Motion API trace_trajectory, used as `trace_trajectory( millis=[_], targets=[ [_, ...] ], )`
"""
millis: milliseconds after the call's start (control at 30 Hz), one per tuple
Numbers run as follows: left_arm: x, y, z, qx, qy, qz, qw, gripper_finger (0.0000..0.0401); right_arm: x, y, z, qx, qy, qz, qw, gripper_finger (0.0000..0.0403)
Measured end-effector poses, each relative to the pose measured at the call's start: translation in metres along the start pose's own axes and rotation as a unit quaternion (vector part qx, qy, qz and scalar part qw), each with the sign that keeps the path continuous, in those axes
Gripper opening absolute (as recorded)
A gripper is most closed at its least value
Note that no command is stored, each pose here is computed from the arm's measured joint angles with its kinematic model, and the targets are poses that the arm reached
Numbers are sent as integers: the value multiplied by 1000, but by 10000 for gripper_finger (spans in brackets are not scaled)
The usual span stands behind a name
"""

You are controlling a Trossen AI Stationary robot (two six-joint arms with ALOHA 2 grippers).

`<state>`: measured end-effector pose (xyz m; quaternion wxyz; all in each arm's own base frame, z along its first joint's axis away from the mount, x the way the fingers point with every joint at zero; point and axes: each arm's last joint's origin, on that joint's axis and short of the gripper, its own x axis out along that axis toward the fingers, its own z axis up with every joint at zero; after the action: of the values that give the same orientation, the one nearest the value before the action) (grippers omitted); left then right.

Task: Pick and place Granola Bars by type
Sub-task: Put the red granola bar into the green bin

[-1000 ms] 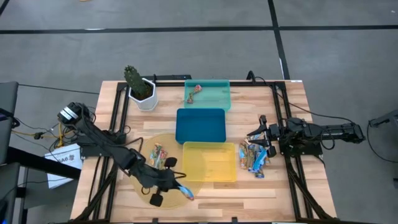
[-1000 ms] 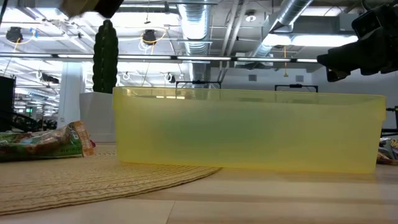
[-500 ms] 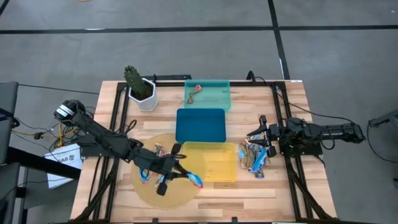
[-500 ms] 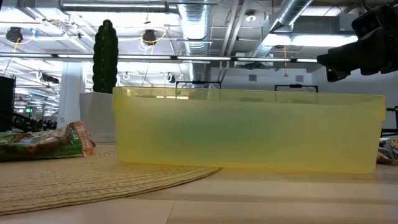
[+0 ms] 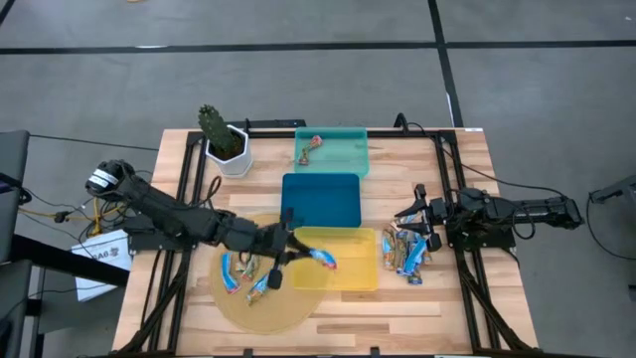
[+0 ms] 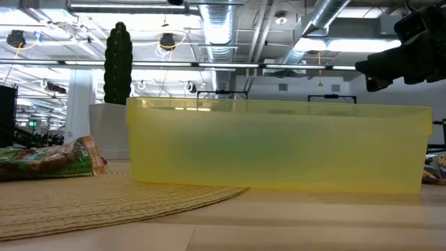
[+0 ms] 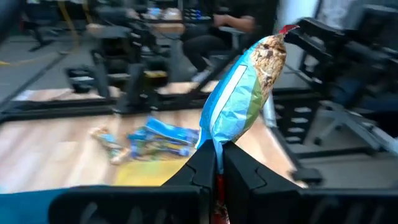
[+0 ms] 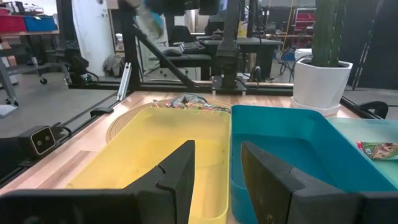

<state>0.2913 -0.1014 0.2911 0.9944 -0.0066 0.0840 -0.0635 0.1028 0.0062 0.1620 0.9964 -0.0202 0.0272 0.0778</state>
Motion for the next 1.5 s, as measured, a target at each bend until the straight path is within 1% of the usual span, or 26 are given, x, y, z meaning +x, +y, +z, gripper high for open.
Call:
trace_trajectory(
  millis=[233, 400, 567, 667, 767, 900, 1033, 1267, 1400, 1500],
  targets=[
    [6, 53, 4, 4, -11, 86, 996, 8, 0, 0, 0, 0, 0, 0, 1000, 124],
    [4, 101, 5, -19, -13, 162, 987, 8, 0, 0, 0, 0, 0, 0, 1000, 124],
    [-5, 148, 5, -44, -17, 237, 970, 8, 0, 0, 0, 0, 0, 0, 1000, 124],
    [-14, 175, 4, -56, -20, 273, 960, 8, 0, 0, 0, 0, 0, 0, 1000, 124],
    [-24, 198, 3, -84, -28, 304, 948, 9, 0, 0, 0, 0, 0, 0, 1000, 124],
    [-39, 226, 1, -121, -42, 350, 928, 9, 0, 0, 0, 0, 0, 0, 1000, 124],
    [-50, 243, -1, -133, -48, 380, 914, 9, 0, 0, 0, 0, 0, 0, 1000, 124],
    [-54, 250, -4, -136, -45, 392, 909, 9, 0, 0, 0, 0, 0, 0, 1000, 124],
    [-55, 251, -4, -135, -45, 406, 903, 9, 0, 0, 0, 0, 0, 0, 1000, 124],
    [-50, 254, -8, -137, -43, 411, 900, 9, 0, 0, 0, 0, 0, 0, 1000, 124]
  ],
)
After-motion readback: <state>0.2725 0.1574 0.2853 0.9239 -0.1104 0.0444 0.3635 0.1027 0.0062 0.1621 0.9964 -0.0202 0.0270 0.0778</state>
